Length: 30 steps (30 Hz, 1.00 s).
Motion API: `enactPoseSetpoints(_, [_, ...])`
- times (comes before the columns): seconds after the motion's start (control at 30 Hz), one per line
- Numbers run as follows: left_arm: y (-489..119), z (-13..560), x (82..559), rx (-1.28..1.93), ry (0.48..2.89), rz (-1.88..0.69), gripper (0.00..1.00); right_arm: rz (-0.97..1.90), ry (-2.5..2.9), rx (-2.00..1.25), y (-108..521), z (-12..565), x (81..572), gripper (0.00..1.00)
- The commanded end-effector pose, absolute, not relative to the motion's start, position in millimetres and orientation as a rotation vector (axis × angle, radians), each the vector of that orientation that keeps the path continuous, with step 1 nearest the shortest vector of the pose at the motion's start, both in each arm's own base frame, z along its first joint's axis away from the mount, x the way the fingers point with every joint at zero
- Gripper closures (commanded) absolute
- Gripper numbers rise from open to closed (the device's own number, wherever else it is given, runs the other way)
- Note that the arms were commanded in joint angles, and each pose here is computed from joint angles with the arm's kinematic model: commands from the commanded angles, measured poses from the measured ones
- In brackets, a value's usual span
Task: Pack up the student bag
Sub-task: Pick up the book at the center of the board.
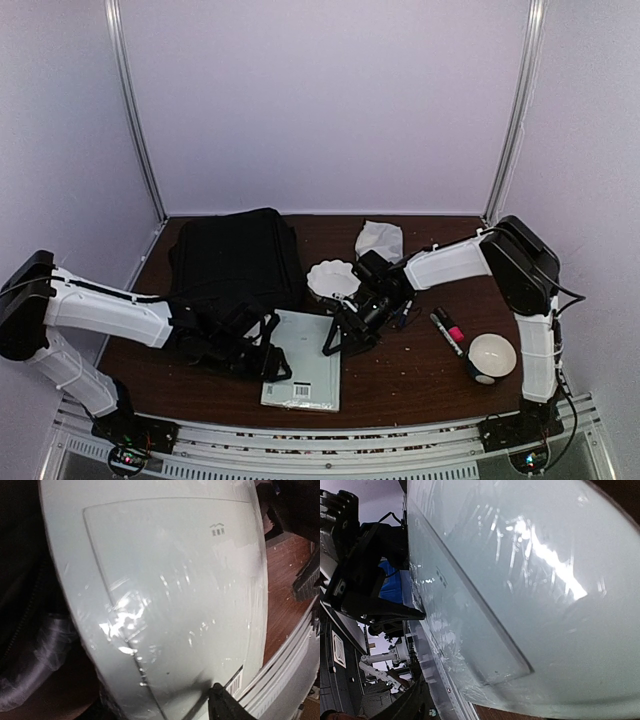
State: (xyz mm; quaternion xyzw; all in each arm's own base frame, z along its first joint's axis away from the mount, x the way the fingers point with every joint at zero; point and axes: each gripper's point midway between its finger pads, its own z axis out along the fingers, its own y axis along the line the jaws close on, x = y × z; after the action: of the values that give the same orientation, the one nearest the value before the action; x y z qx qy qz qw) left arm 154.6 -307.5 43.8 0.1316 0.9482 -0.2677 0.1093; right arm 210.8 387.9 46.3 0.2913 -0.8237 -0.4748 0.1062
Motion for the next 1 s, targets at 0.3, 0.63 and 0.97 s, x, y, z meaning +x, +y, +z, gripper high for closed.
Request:
enactPoseSetpoints(0.3, [-333,111,167,0.211,2.442,-1.359,0.58,-1.317,-2.507,0.888,386,17,218,0.23])
enactPoseSetpoints(0.63, [-343,144,168,0.275,2.331,-1.453,0.59,-1.337,-2.494,0.888,388,18,217,0.23])
enactPoseSetpoints(0.97, [-350,130,168,0.295,2.438,-1.399,0.75,-1.352,-2.493,0.895,385,26,215,0.24])
